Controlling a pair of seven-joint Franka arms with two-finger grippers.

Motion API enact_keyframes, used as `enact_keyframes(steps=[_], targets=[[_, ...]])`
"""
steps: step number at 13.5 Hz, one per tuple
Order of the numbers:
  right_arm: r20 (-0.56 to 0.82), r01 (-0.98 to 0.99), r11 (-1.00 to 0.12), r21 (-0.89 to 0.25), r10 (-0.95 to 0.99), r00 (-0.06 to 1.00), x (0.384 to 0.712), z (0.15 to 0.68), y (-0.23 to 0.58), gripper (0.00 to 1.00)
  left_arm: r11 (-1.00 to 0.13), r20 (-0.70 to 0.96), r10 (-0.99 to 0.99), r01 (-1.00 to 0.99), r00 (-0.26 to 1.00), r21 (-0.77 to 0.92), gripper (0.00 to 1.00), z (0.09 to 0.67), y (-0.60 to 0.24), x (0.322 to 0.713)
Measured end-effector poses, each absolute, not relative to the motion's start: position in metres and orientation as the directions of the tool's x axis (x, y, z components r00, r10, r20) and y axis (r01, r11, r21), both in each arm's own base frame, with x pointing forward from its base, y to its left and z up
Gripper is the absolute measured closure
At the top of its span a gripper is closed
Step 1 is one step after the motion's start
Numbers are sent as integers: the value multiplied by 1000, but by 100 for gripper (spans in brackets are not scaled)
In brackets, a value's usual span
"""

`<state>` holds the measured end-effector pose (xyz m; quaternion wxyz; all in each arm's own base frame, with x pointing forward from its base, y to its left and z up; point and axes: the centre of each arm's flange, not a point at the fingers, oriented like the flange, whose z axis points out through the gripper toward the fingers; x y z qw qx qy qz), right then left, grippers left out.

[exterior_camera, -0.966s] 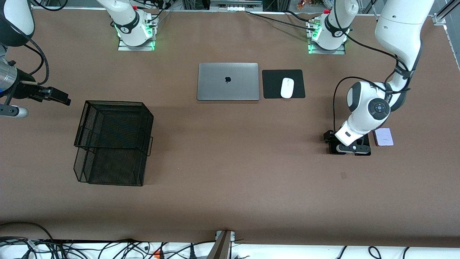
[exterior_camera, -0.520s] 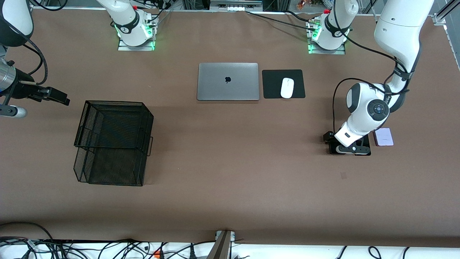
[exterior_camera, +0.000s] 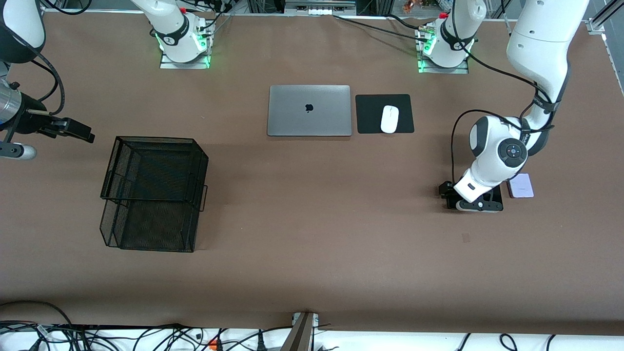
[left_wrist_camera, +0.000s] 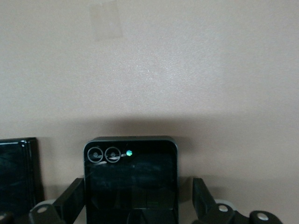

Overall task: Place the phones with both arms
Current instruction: 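Close the left gripper on the small black flip phone, then carry the flip phone with the left gripper toward the laptop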

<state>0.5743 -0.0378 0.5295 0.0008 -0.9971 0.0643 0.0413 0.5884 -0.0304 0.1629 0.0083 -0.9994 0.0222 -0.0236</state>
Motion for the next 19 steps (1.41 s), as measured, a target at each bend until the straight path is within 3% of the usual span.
enact_keyframes(steps=[4,6,11,15,19], targets=[[-82,-130,-992,4,-129,988,574,529,-38,0,-999,53,-43,-43,998,-18,0,158,-30,592],[-82,-137,-991,4,-136,987,574,529,-42,0,-999,65,-43,-42,997,-17,19,164,-30,595],[-82,-152,-988,5,-152,985,573,530,-51,0,-999,67,-39,-38,997,-18,19,165,-29,598],[-80,-152,-988,5,-152,985,574,531,-51,0,-1000,-3,-8,-8,1000,-18,19,191,-37,625],[-68,-157,-988,6,-157,985,575,536,-54,0,-999,-39,48,47,998,-21,19,235,-121,646]])
